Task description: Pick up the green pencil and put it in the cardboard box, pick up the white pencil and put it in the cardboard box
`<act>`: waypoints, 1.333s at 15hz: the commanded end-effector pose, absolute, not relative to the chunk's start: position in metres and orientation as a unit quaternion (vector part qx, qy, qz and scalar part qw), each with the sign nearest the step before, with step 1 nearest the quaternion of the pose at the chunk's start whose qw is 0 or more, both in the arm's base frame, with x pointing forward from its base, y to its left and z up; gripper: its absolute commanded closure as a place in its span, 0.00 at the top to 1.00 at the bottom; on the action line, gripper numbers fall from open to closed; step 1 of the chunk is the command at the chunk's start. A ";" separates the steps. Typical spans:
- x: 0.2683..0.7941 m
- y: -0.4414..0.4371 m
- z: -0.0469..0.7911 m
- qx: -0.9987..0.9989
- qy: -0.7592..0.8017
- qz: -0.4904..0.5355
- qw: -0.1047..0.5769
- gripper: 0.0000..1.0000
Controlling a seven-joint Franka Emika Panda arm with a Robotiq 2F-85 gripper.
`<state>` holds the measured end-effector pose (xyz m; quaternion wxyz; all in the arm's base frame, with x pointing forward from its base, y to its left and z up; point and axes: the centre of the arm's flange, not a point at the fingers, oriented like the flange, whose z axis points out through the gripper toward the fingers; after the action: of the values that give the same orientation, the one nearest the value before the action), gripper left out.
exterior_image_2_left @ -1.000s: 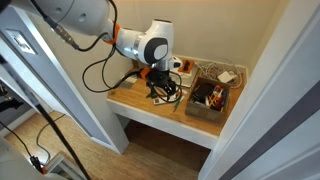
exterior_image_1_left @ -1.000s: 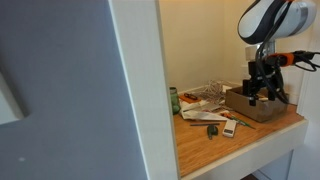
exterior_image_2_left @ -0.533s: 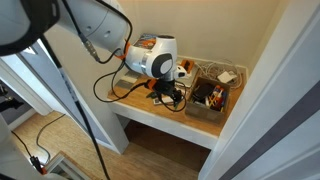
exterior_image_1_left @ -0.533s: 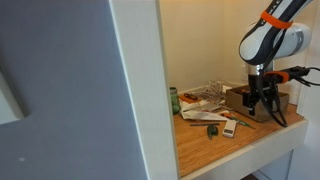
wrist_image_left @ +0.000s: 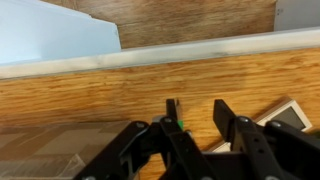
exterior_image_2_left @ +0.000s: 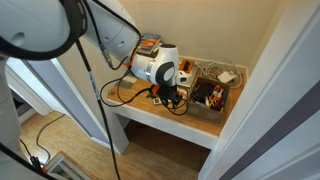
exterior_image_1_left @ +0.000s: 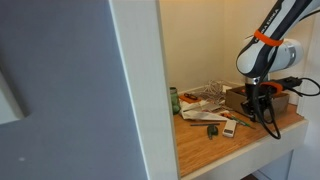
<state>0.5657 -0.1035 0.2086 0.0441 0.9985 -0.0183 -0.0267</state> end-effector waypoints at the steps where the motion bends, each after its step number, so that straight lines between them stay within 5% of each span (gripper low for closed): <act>1: 0.579 -0.111 0.197 0.999 -0.016 -0.014 0.048 0.44; 4: 0.582 -0.113 0.191 0.998 -0.018 -0.009 0.051 0.42; 9: 0.586 -0.115 0.182 0.998 -0.021 -0.007 0.058 0.16; 12: 0.590 -0.114 0.175 0.998 -0.023 -0.009 0.064 0.24; 20: 0.598 -0.115 0.164 0.998 -0.015 -0.011 0.066 0.23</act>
<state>0.5878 -0.1154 0.1707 0.0571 0.9981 -0.0171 -0.0183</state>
